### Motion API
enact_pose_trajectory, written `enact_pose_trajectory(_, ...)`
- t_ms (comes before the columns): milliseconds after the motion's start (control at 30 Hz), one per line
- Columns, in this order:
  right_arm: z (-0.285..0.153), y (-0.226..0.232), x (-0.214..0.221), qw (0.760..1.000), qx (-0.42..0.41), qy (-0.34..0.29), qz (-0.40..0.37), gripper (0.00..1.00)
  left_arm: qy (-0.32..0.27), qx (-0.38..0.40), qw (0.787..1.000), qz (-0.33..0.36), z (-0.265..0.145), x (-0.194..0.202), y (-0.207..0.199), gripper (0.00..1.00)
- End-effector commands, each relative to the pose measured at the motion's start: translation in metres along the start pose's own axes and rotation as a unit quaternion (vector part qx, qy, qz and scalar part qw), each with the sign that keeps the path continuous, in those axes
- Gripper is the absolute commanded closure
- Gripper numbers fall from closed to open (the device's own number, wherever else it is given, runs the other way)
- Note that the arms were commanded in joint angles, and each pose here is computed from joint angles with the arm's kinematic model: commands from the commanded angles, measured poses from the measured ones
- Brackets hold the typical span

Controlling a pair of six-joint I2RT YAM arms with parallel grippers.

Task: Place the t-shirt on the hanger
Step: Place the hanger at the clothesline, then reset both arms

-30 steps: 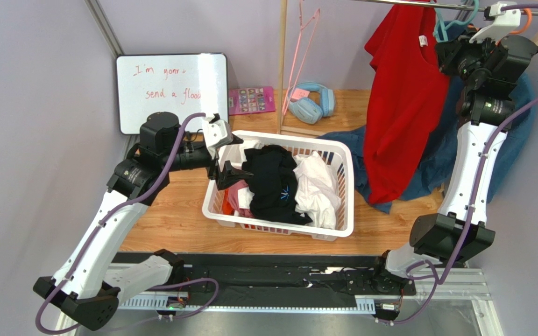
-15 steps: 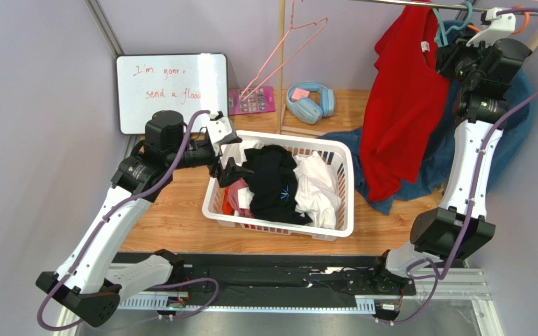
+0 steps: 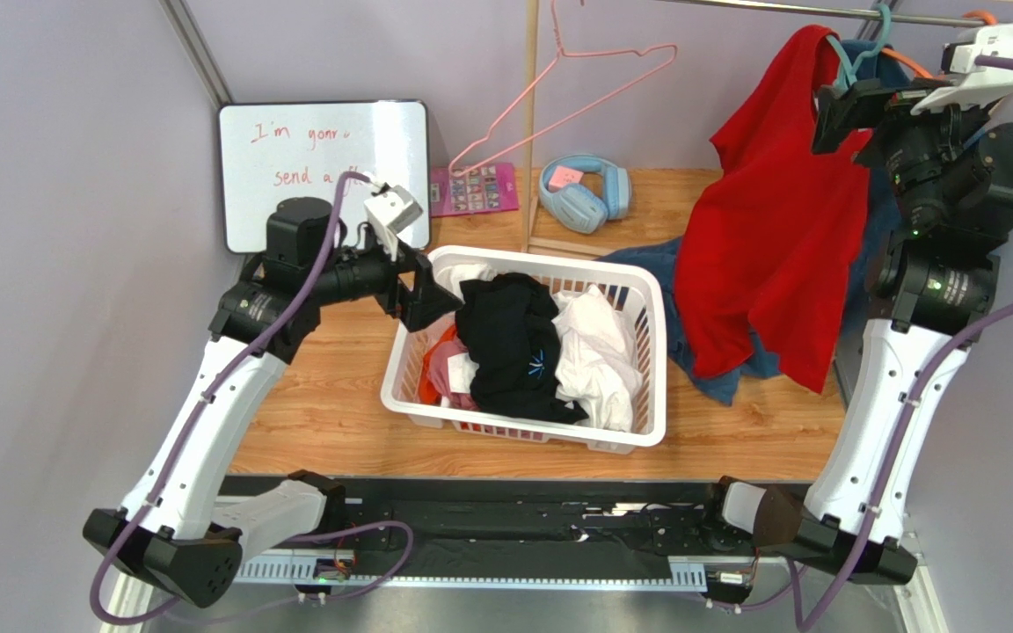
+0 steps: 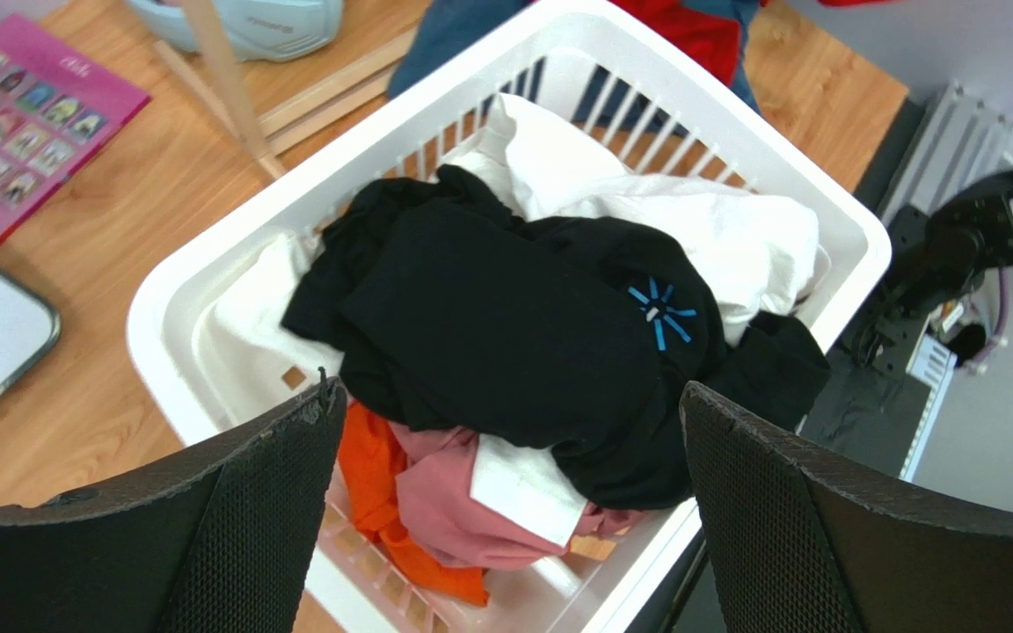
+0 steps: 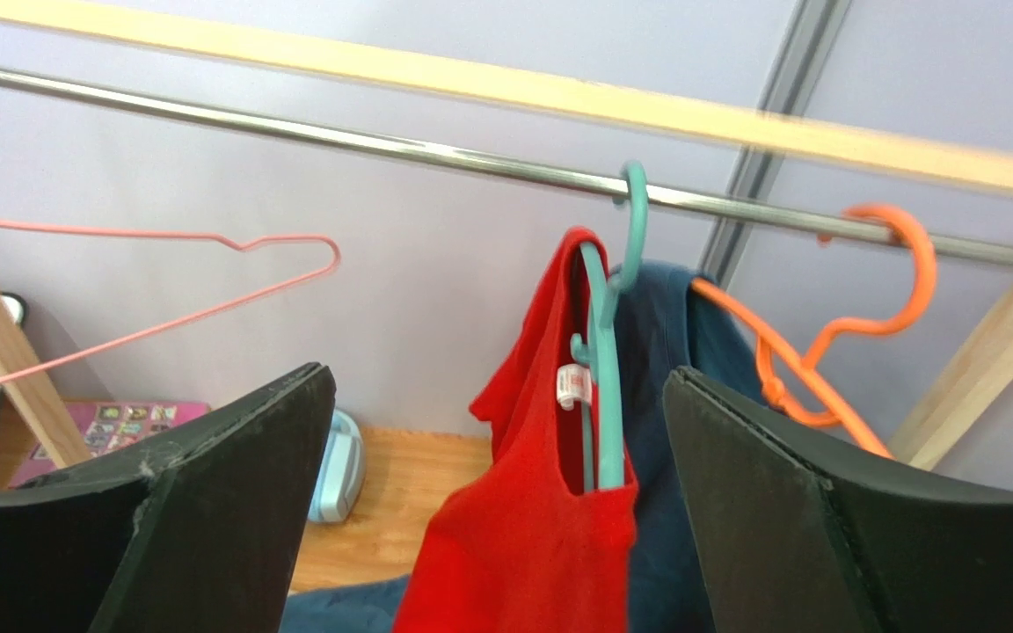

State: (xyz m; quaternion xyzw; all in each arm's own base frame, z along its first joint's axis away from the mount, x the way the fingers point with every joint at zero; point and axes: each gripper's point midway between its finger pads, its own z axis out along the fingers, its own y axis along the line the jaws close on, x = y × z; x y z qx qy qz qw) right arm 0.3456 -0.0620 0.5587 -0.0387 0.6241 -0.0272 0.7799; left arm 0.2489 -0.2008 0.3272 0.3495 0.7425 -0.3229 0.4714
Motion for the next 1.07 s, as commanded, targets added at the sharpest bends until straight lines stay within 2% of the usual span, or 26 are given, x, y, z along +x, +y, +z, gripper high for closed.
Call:
enact_pose_trajectory(0, -0.024, 0.023, -0.042, 0.998, -0.046, -0.029, -0.030, 0.00, -0.050, -0.038, 0.996, -0.065, -0.027, -0.029, 0.018, 0.01)
enact_pose_trajectory(100, -0.039, 0.066, -0.047, 0.988, -0.156, -0.007, -0.013, 0.00, -0.070, -0.097, 0.987, -0.108, -0.050, -0.037, 0.050, 0.01)
enact_pose_trajectory(167, -0.050, 0.098, -0.023, 0.971, -0.235, 0.035, 0.020, 0.00, -0.077, -0.131, 0.980, -0.132, -0.067, -0.036, 0.067, 0.01)
enact_pose_trajectory(233, -0.060, 0.123, 0.003, 0.955, -0.280, 0.080, 0.047, 0.00, -0.074, -0.168, 0.973, -0.141, -0.081, -0.034, 0.078, 0.01)
enact_pose_trajectory(333, -0.074, 0.148, 0.055, 0.936, -0.310, 0.156, 0.062, 0.00, -0.031, -0.216, 0.963, -0.155, -0.095, -0.011, 0.088, 0.01)
enact_pose_trajectory(400, -0.082, 0.158, 0.100, 0.922, -0.317, 0.212, 0.059, 0.00, 0.008, -0.232, 0.959, -0.162, -0.100, 0.011, 0.087, 0.01)
enact_pose_trajectory(467, -0.096, 0.169, 0.121, 0.914, -0.327, 0.237, 0.050, 0.00, 0.031, -0.248, 0.954, -0.166, -0.105, 0.028, 0.084, 0.01)
enact_pose_trajectory(500, -0.104, 0.172, 0.149, 0.904, -0.331, 0.267, 0.047, 0.00, 0.048, -0.248, 0.953, -0.165, -0.104, 0.043, 0.084, 0.01)
enact_pose_trajectory(567, -0.116, 0.171, 0.166, 0.902, -0.324, 0.285, 0.027, 0.00, 0.059, -0.258, 0.951, -0.160, -0.107, 0.056, 0.082, 0.01)
enact_pose_trajectory(600, -0.126, 0.177, 0.187, 0.890, -0.335, 0.309, 0.022, 0.00, 0.077, -0.260, 0.948, -0.166, -0.105, 0.072, 0.084, 0.01)
enact_pose_trajectory(800, -0.150, 0.163, 0.224, 0.883, -0.306, 0.355, -0.015, 0.00, 0.128, -0.272, 0.941, -0.159, -0.105, 0.110, 0.090, 0.01)
enact_pose_trajectory(1033, -0.163, 0.153, 0.249, 0.875, -0.279, 0.395, -0.022, 0.00, 0.117, -0.269, 0.945, -0.142, -0.104, 0.099, 0.093, 0.01)
